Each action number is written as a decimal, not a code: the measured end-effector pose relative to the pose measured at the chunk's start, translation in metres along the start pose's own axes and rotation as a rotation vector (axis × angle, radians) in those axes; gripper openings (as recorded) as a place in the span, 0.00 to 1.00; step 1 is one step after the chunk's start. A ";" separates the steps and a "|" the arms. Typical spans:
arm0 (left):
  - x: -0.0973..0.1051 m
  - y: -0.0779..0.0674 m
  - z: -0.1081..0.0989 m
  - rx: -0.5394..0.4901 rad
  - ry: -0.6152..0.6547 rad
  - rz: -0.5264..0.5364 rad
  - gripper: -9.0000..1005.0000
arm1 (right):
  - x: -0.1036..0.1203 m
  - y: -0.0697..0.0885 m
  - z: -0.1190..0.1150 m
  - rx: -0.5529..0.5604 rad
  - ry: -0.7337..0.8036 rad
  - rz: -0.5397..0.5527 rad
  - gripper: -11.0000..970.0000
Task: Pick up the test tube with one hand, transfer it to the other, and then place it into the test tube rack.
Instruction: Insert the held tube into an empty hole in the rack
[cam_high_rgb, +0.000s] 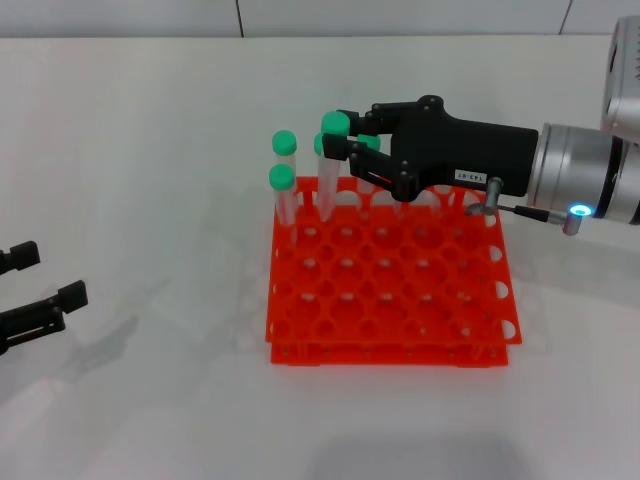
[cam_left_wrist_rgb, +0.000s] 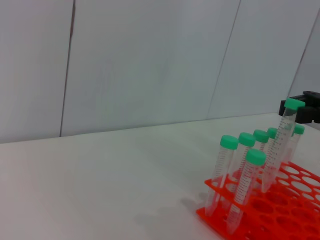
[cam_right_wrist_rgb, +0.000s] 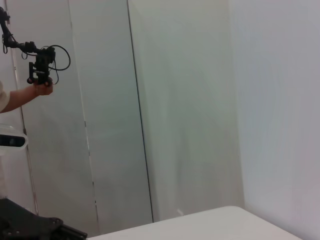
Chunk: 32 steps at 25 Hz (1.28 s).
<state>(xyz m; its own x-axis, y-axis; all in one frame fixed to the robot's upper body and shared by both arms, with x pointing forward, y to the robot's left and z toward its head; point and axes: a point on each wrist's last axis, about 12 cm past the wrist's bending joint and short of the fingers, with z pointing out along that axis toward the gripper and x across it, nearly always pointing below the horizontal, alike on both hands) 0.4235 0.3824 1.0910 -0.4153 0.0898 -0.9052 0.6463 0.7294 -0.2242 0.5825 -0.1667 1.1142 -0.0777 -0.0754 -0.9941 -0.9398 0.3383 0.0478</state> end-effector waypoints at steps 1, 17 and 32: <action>0.000 0.000 0.000 0.000 0.000 0.000 0.89 | 0.000 0.000 0.000 0.001 0.001 0.000 0.30; -0.001 0.000 0.001 0.004 0.000 0.012 0.89 | 0.007 0.001 0.003 0.017 0.044 -0.010 0.31; 0.000 -0.002 0.002 0.016 -0.001 0.011 0.89 | 0.011 0.001 0.007 0.026 0.068 -0.020 0.31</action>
<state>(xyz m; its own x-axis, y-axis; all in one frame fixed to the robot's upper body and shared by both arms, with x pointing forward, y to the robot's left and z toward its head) 0.4241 0.3796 1.0910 -0.4073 0.0975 -0.9081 0.6614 0.7172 -0.2197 0.5827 -0.1609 1.1031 -0.0825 -0.1452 -0.9860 -0.9323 0.3608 0.0248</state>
